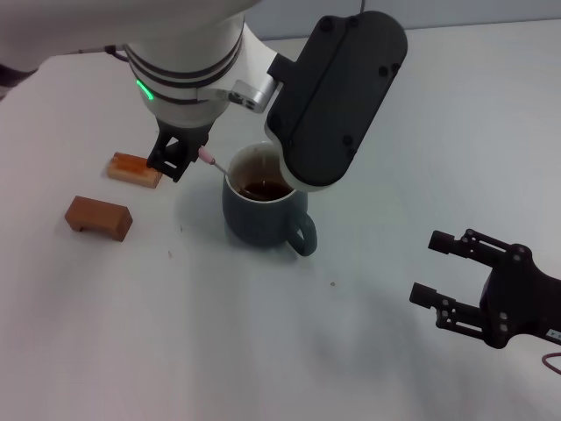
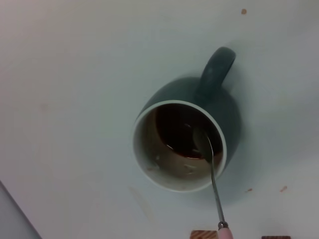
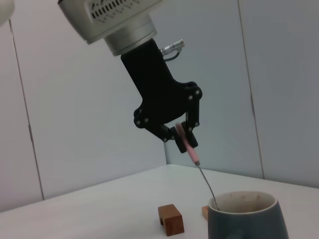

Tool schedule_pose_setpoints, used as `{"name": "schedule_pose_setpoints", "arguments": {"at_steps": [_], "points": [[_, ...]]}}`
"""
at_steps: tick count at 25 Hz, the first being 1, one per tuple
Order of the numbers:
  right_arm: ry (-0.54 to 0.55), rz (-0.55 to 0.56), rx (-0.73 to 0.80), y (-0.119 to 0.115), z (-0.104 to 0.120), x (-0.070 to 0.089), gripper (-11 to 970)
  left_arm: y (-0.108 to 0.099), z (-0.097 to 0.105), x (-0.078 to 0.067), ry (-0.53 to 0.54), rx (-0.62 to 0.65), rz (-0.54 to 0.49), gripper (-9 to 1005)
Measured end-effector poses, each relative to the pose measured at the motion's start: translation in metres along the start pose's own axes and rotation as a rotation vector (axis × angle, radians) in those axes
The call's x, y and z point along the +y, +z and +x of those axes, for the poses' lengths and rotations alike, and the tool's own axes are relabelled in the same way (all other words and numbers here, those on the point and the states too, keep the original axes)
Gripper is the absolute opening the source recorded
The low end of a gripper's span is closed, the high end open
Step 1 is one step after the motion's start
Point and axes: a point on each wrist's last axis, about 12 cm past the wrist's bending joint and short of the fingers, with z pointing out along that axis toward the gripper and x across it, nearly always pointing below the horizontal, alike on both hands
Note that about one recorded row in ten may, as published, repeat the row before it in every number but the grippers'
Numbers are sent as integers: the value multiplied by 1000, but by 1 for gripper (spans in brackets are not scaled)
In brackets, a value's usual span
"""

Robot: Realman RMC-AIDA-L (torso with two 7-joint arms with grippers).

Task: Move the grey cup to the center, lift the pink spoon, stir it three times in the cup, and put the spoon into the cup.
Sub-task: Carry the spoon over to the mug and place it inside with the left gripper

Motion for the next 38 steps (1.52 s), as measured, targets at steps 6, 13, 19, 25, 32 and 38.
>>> {"name": "schedule_pose_setpoints", "arguments": {"at_steps": [6,13,19,25,32,38], "points": [[4,-5,-5,2,0,0,741,2,4,3,-9,-3,3,218],[3,-4,-2,1,0,-1,742,-3,-2,15,14,-18,-62,223],[3,0,1,0,0,-1,742,-3,-8,10,50,-3,-54,227],[-2,-4,2,2,-1,-2,741,-1,-5,-1,40,13,-5,230],[-8,-13,1,5,-3,-4,741,-1,-2,3,22,2,-15,235],[-10,-15,1,6,-3,-5,741,-1,-6,14,38,-6,-58,238]]}}
